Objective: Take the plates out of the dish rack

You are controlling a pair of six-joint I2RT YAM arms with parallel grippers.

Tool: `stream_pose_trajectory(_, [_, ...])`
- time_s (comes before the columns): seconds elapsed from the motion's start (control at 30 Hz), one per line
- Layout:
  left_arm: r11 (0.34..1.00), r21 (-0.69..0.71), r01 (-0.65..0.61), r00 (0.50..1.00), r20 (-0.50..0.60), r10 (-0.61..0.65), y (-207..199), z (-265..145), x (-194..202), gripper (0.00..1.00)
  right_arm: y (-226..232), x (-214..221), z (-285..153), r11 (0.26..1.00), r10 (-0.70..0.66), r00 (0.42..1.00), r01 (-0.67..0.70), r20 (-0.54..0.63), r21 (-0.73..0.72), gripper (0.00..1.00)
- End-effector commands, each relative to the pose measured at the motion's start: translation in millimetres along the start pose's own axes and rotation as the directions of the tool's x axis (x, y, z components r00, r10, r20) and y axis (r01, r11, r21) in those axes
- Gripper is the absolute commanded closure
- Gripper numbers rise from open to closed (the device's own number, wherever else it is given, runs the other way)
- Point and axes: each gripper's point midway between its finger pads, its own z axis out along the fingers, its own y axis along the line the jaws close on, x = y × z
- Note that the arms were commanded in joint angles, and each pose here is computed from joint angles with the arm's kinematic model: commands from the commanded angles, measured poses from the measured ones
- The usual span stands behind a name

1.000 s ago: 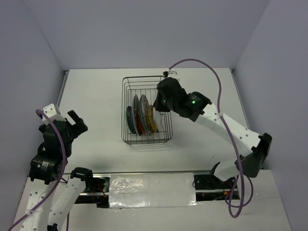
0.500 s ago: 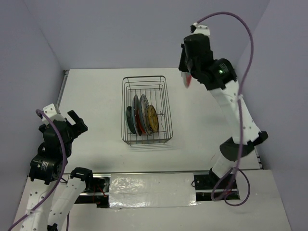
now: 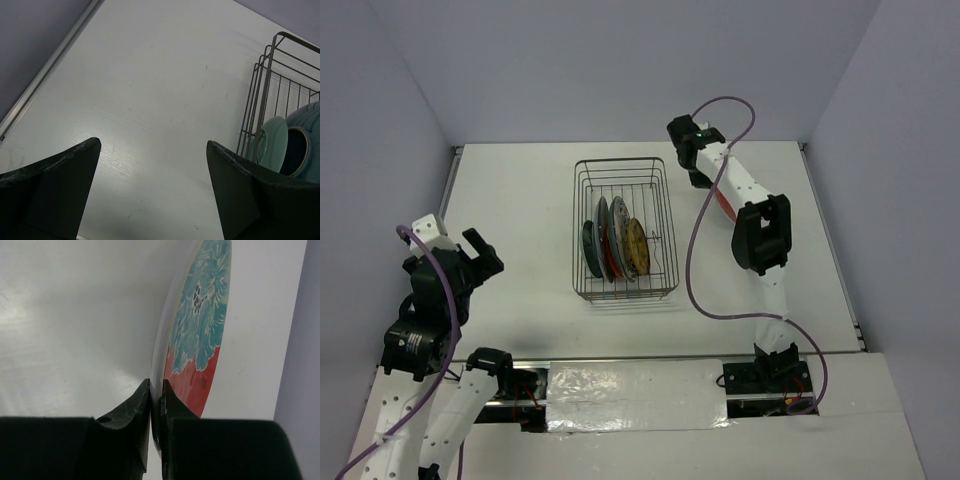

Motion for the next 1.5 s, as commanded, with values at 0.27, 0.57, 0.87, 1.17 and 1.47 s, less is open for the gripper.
stream_pose_trajectory(0.27, [0.999, 0.034, -0.011, 1.0, 0.011, 0.011, -10, 7, -4, 0.01, -18, -27, 31, 0.994, 0.062, 0.996, -0.068, 0.065, 0.087, 0.88])
stream_pose_trajectory(0.57, [0.999, 0.048, -0.026, 1.0, -0.002, 0.026, -14, 8, -4, 0.01, 8, -18, 32, 0.983, 0.123, 0.992, -0.118, 0.03, -0.138, 0.47])
stream_pose_trajectory(0.87, [0.989, 0.146, -0.029, 0.997, -0.062, 0.039, -44, -6, -31, 0.01, 5, -32, -34, 0.926, 0.207, 0.975, -0.17, 0.076, -0.336, 0.0])
stream_pose_trajectory(1.17, [0.975, 0.218, -0.05, 0.971, -0.217, 0.098, -137, -6, -51, 0.01, -52, 9, -119, 0.848, 0.446, 0.887, -0.374, 0.123, -0.376, 0.0])
stream_pose_trajectory(1.47, [0.93, 0.127, -0.346, 0.898, -0.241, 0.367, -228, 5, 11, 0.04, -68, 93, -198, 0.696, 0.579, 0.79, -0.351, 0.2, -0.627, 0.0])
